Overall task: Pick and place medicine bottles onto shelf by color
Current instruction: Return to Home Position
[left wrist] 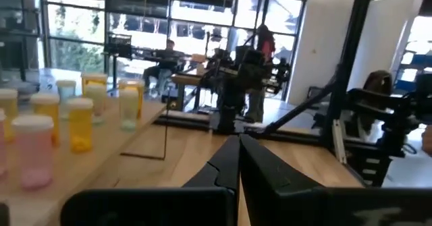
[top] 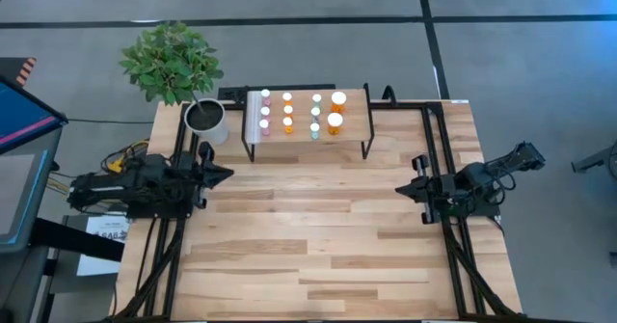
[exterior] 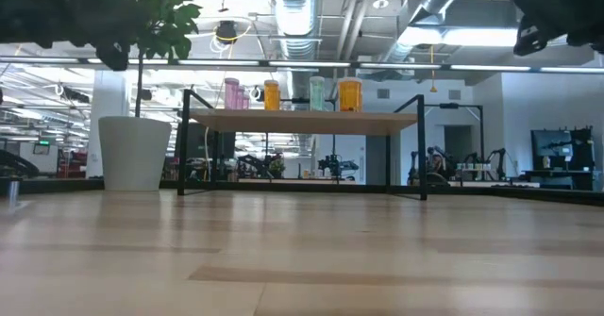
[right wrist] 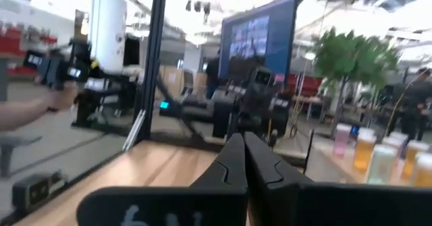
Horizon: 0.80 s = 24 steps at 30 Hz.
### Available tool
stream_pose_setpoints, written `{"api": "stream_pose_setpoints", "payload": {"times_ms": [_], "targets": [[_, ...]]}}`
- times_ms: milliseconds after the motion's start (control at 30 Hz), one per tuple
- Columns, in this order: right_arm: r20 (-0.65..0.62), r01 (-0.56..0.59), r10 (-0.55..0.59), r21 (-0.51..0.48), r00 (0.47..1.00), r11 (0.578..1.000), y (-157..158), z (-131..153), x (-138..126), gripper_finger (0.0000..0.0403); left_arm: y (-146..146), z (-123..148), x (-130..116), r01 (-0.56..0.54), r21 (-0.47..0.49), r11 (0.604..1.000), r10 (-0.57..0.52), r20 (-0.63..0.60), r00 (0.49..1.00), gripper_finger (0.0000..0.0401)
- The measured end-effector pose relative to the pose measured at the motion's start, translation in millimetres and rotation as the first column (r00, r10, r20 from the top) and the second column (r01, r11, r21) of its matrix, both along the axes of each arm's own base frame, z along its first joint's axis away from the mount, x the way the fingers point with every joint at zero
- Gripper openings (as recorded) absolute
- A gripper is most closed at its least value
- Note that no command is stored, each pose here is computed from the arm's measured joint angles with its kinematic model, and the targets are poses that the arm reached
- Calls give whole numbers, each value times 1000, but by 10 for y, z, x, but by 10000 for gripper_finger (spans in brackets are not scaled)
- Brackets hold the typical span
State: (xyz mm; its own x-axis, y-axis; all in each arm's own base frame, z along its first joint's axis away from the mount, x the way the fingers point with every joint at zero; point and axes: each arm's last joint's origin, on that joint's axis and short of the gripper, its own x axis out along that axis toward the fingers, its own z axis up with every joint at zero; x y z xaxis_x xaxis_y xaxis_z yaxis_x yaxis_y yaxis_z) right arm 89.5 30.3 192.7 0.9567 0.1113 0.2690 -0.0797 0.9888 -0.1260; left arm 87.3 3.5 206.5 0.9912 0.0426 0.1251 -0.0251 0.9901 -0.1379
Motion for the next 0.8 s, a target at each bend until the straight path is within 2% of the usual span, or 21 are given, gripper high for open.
{"api": "stream_pose_setpoints", "payload": {"times_ms": [100,300,400,600,800], "targets": [[-44,-7,7,7,999,1000,0,-47,-4,5,21,-40,12,-16,1,1000,16,-12,1000,0],[-70,-10,11,16,997,1000,2,-73,-2,3,43,-292,90,-28,-24,999,28,-10,1000,0],[-77,-10,11,16,997,1000,2,-80,0,9,56,-315,92,-58,-30,998,57,-34,998,0],[-86,30,-28,21,996,999,-9,-87,2,10,46,-296,91,-23,-39,999,22,-11,1000,0],[-171,47,-48,-9,984,999,-9,-175,15,17,47,-319,94,-19,-90,996,17,-32,999,0]]}}
